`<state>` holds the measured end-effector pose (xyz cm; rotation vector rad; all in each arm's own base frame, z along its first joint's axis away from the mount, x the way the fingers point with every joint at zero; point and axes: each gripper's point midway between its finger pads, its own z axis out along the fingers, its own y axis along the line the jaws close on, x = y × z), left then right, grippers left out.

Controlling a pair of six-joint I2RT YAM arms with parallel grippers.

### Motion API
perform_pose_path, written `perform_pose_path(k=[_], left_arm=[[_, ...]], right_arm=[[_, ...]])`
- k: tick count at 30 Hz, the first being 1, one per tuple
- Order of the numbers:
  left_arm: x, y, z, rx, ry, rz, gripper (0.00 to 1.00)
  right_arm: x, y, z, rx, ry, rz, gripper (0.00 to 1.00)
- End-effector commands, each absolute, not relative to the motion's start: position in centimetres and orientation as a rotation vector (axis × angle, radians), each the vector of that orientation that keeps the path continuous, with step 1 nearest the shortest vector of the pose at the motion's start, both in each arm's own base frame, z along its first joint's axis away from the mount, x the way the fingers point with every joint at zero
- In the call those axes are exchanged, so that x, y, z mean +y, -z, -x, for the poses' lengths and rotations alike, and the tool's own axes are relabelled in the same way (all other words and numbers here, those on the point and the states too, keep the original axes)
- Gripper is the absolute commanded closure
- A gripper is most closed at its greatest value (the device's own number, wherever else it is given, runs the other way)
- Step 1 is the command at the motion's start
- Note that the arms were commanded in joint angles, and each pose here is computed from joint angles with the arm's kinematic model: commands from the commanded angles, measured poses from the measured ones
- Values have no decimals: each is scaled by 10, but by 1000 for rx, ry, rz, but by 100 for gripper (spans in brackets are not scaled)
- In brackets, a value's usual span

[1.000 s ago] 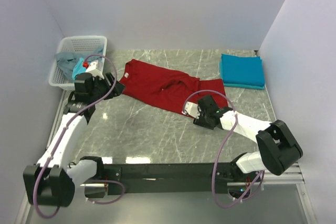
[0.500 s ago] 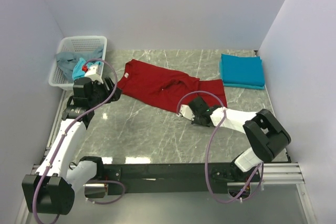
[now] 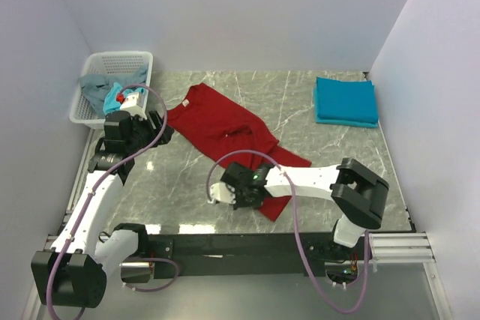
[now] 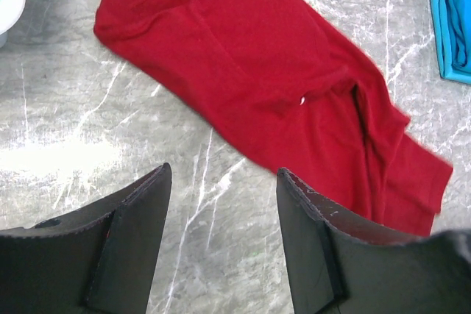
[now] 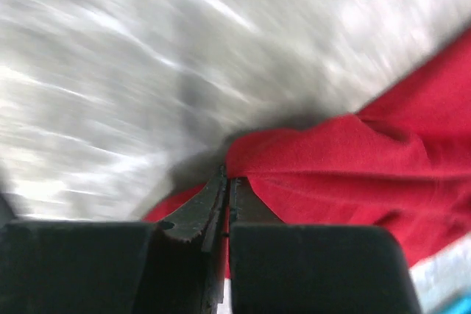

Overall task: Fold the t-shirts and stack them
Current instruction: Fold the tshirt

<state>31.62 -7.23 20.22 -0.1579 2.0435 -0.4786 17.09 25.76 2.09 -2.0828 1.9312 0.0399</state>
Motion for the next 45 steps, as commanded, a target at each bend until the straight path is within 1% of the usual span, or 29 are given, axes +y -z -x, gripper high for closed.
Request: perform_pose_path(k=[1, 3, 4, 6, 9, 13, 14, 16, 17, 18, 19, 20, 21, 22, 24, 26, 28, 29, 34, 38, 41, 42, 44, 45], left_arm=[[-72, -211, -317, 2005, 469, 119, 35], [-73, -209, -317, 2011, 476, 118, 35], [-74, -207, -318, 2017, 477, 116, 35], [-76, -202, -320, 2033, 491, 125, 34], [-81, -196, -324, 2053, 532, 137, 34], [-89, -191, -330, 2079, 594, 146, 33], [-91, -191, -332, 2084, 612, 143, 33], [-94, -191, -334, 2096, 634, 146, 33], [-96, -189, -338, 2107, 649, 147, 33], [-100, -189, -339, 2114, 671, 140, 34], [-102, -184, -342, 2132, 689, 143, 34], [-104, -182, -344, 2139, 702, 149, 34], [-106, -179, -345, 2152, 720, 164, 34], [-107, -168, -349, 2185, 731, 181, 34], [-109, -156, -352, 2228, 746, 225, 36], [-109, -139, -357, 2280, 750, 278, 37], [-106, -127, -362, 2305, 730, 323, 42], [-106, -126, -364, 2304, 733, 342, 43], [-108, -118, -370, 2337, 740, 359, 43], [-108, -115, -372, 2340, 745, 358, 43], [-110, -113, -373, 2345, 754, 357, 43], [-109, -112, -373, 2349, 751, 362, 43], [-109, -113, -373, 2348, 750, 360, 43], [-109, -112, -373, 2349, 747, 363, 43]], right_arm=[[277, -25, -125, 1935, -247, 2230, 95], [282, -36, -117, 1895, -319, 2272, 80], [282, -41, -114, 1881, -349, 2277, 62], [277, -57, -106, 1821, -397, 2293, 50], [269, -84, -114, 1756, -385, 2219, 46], [250, -126, -148, 1813, -448, 1975, 43], [233, -132, -179, 1896, -422, 1822, 43], [209, -136, -205, 1983, -404, 1647, 42], [198, -136, -221, 2023, -389, 1556, 42], [167, -127, -244, 2144, -367, 1405, 42], [162, -123, -248, 2185, -430, 1355, 42], [150, -108, -252, 2278, -454, 1311, 42], [128, -104, -266, 2348, -458, 1188, 42], [123, -98, -270, 2382, -487, 1150, 42], [104, -80, -283, 2477, -520, 1042, 43], [98, -64, -293, 2540, -570, 988, 43], [92, -52, -299, 2580, -601, 953, 43], [93, -42, -301, 2608, -629, 946, 44], [102, -29, -294, 2656, -767, 940, 44], [102, -21, -283, 2697, -798, 937, 46], [98, -13, -280, 2741, -781, 935, 55], [97, -11, -278, 2754, -776, 936, 64], [93, -8, -271, 2789, -772, 953, 73], [91, -9, -268, 2795, -765, 966, 83]])
